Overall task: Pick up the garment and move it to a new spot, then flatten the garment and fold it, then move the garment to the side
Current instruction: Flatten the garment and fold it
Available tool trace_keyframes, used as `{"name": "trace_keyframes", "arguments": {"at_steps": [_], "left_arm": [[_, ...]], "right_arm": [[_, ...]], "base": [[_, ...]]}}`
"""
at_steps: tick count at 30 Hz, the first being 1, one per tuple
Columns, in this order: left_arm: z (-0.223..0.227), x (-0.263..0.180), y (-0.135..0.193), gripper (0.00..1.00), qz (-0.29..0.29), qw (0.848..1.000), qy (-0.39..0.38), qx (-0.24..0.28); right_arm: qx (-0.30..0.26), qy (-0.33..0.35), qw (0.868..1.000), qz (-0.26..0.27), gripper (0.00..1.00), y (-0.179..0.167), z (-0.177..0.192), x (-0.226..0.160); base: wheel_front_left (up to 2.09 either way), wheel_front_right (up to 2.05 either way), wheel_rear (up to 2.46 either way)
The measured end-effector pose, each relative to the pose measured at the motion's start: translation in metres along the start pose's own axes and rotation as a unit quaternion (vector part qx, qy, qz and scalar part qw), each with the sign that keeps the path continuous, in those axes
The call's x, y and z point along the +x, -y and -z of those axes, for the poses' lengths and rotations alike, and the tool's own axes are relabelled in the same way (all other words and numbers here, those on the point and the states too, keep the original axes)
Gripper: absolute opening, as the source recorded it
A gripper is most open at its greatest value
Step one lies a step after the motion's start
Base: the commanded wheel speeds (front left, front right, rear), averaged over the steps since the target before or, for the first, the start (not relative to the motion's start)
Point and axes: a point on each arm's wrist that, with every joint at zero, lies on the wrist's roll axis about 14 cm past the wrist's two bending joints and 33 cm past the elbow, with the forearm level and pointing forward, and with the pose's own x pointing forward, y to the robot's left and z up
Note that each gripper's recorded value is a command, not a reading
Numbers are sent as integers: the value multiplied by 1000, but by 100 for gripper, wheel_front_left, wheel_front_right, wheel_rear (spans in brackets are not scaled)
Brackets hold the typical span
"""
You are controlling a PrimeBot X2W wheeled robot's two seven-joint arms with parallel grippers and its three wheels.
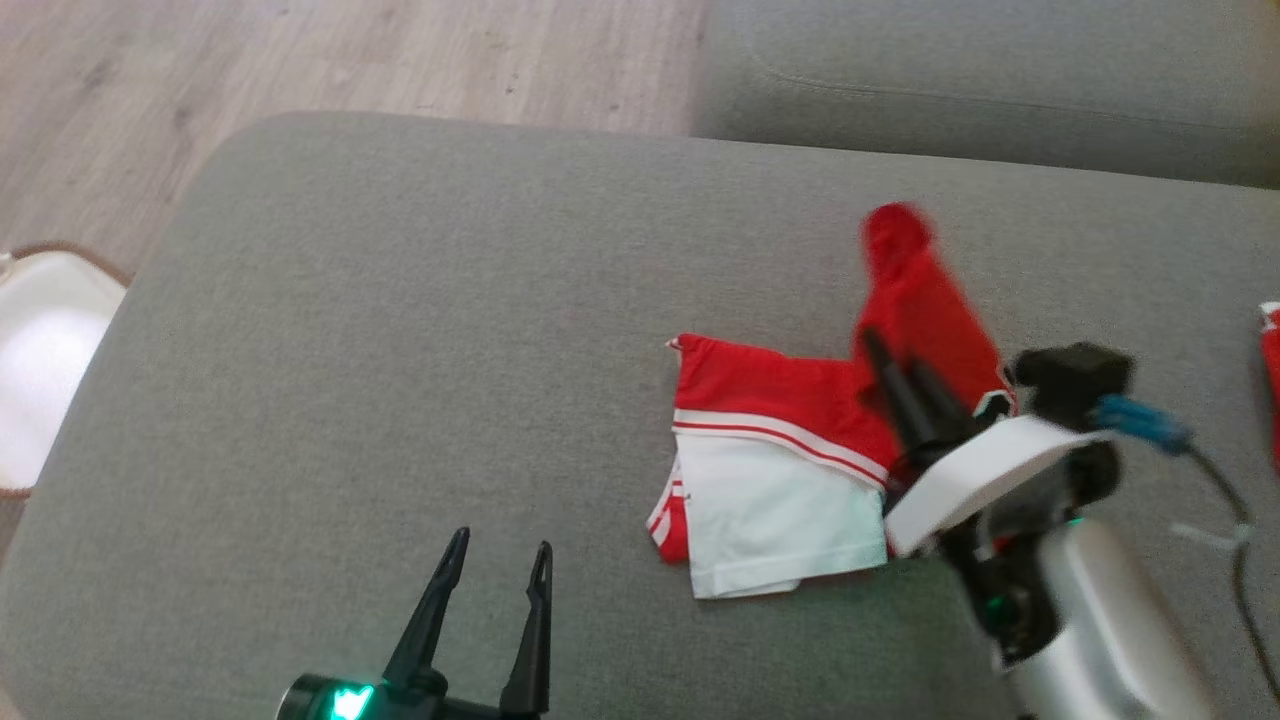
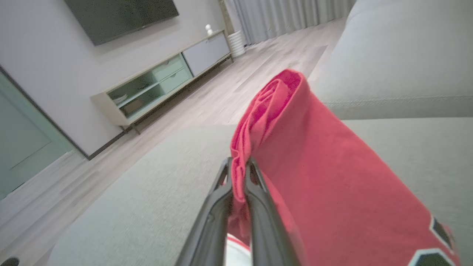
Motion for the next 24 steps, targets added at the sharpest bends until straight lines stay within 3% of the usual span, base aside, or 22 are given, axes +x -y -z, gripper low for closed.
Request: {"name": "trace_keyframes", "arguments": {"at_steps": [6, 10, 11, 12, 13, 19, 24], "left_arm": [[0, -1, -9, 100, -16, 1000, -1, 1], [3, -3, -12, 100, -25, 1000, -5, 3], [3, -3, -13, 100, -25, 1000, -5, 3], [2, -3, -13, 100, -26, 1000, -4, 4], [2, -4, -13, 100, -26, 1000, -3, 3], [2, -2, -16, 100, -30, 1000, -1, 6], [-3, 0, -12, 100, -24, 1000, 9, 6]], "right_arm": [[-9, -89, 994, -64, 0, -47, 61, 10], [-18, -125, 989, -81, 0, -58, 93, 8], [-23, -128, 988, -87, 13, -61, 97, 8], [-23, -125, 987, -95, 47, -66, 98, 9], [-21, -121, 987, -102, 100, -71, 98, 10], [-18, -72, 990, -120, 100, -83, 83, 12], [-58, -7, 994, -93, 100, -64, 62, 7]], "base": [[0, 0, 0], [0, 0, 0], [0, 0, 0], [0, 0, 0], [0, 0, 0], [0, 0, 0], [0, 0, 0]]}}
